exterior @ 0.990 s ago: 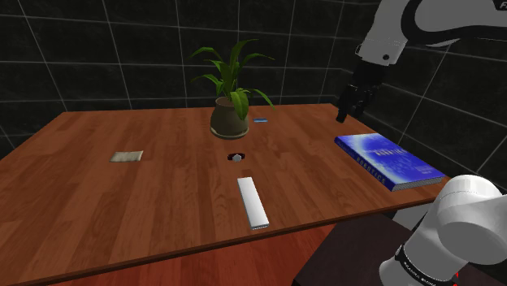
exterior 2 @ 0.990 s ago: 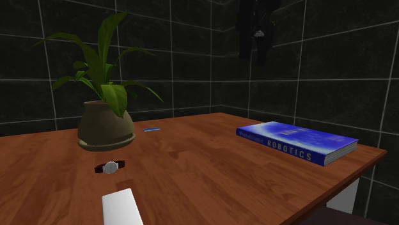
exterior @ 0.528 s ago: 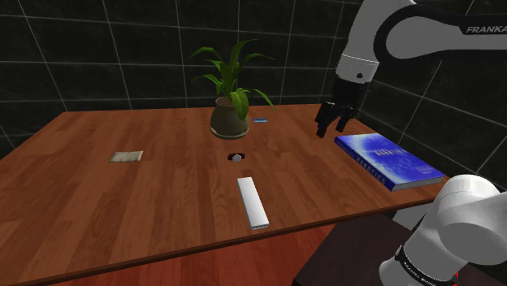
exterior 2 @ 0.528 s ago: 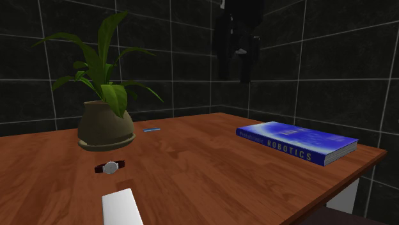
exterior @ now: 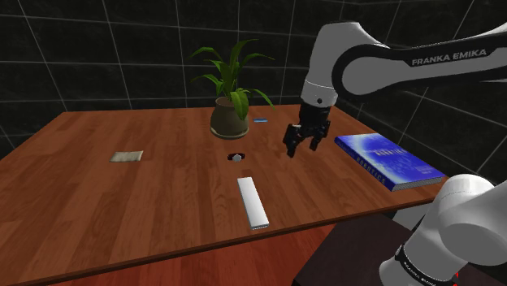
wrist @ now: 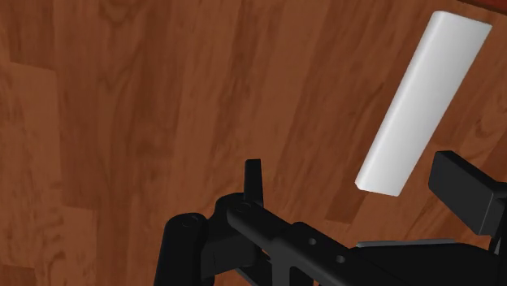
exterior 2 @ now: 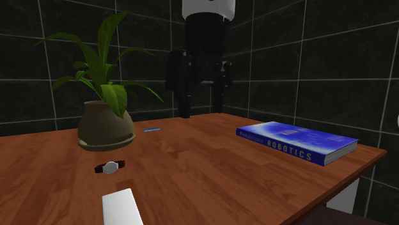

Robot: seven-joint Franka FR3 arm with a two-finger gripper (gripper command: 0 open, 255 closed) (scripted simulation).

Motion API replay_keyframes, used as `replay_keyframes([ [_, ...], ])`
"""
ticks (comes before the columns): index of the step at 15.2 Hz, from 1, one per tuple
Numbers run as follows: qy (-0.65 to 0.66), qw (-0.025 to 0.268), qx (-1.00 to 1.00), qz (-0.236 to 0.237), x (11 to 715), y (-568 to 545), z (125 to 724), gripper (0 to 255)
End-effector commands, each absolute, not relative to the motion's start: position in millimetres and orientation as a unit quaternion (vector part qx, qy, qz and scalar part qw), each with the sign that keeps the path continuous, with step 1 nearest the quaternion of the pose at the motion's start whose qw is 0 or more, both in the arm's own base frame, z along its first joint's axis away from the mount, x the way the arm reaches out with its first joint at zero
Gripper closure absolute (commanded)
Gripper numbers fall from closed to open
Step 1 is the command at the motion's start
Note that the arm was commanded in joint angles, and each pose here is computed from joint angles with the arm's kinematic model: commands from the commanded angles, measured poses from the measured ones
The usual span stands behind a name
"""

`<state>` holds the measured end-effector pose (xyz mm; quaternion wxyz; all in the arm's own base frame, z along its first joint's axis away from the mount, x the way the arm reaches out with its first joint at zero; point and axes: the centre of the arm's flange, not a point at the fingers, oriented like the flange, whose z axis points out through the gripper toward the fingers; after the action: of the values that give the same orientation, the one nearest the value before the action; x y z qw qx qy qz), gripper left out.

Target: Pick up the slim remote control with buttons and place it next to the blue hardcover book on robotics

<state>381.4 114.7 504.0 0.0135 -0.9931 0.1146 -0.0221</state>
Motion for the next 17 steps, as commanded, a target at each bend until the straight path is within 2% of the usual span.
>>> replay_keyframes([
  [1, 0.122, 0.011, -0.992, -0.020, 393, 134, 483, 0],
  [17, 0.163, -0.010, -0.987, -0.003, 468, 245, 355, 0],
])
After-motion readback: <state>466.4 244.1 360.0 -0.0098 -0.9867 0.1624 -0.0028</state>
